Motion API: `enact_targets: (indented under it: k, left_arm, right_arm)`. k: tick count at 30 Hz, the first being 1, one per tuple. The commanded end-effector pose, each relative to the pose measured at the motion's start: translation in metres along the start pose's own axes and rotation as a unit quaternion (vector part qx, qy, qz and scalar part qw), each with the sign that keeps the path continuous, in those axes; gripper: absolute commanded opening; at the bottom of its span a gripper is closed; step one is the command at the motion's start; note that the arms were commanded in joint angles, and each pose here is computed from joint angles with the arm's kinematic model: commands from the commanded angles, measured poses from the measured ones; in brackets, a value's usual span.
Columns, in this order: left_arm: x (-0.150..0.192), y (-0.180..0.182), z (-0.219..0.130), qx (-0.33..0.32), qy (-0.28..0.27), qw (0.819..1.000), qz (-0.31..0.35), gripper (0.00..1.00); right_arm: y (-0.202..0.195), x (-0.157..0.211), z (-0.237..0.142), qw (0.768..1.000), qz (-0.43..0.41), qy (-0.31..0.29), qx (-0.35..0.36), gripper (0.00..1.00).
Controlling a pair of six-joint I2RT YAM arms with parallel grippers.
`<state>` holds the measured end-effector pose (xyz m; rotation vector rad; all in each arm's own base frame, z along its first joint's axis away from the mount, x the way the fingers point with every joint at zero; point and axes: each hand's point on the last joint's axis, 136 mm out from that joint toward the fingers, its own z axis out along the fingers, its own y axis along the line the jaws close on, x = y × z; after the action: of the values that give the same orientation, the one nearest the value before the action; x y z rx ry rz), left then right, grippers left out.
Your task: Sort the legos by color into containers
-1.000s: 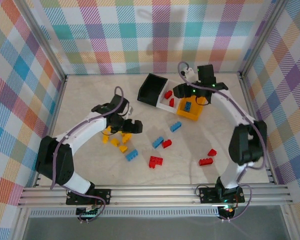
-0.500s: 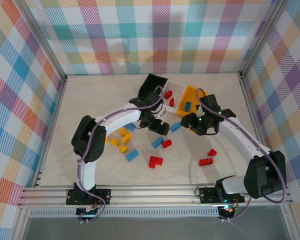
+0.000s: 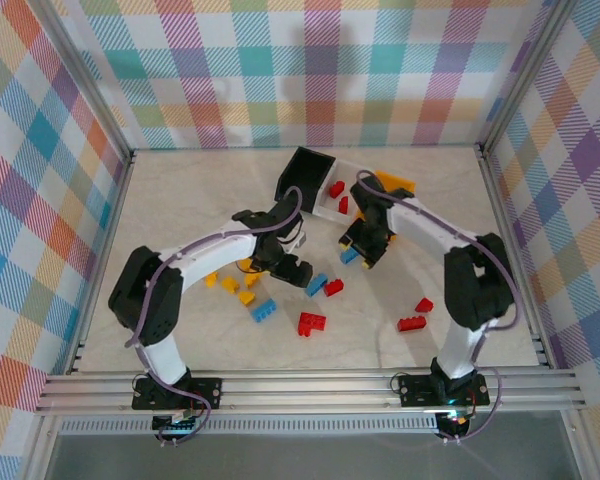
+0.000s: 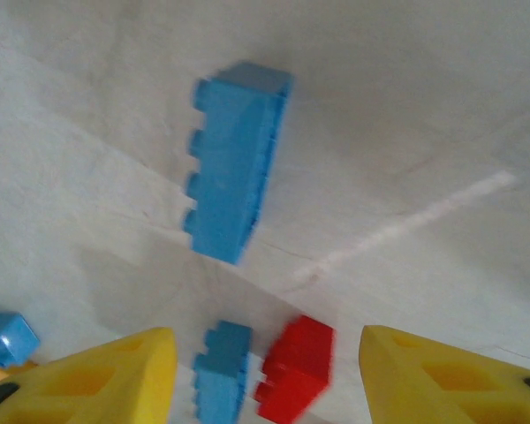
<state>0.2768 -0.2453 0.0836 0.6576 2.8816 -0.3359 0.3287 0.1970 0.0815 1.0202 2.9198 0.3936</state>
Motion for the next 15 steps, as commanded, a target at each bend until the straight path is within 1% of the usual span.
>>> enact_targets:
  k: [1,5,10,13,15]
  left_arm:
    - [0.006,0.007,-0.011,-0.008,-0.012,1.0,-0.009,0.96]
    - [0.012,0.015,-0.017,-0.012,-0.016,1.0,-0.02,0.97]
    - [0.02,0.022,-0.022,-0.009,-0.017,0.999,-0.029,0.97]
    - [0.023,0.024,-0.02,-0.008,-0.012,1.0,-0.028,0.97]
    - [0.024,0.024,-0.019,-0.008,-0.007,1.0,-0.023,0.97]
  right_arm:
    - [-0.008,-0.005,0.01,0.997,0.04,-0.009,0.058,0.58]
    - [-0.003,-0.012,0.026,0.996,0.049,-0.011,0.069,0.59]
    - [-0.002,-0.017,0.035,0.995,0.055,-0.014,0.084,0.59]
    - [-0.003,-0.019,0.042,0.994,0.053,-0.017,0.094,0.56]
    - [-0.003,-0.021,0.047,0.994,0.053,-0.017,0.095,0.52]
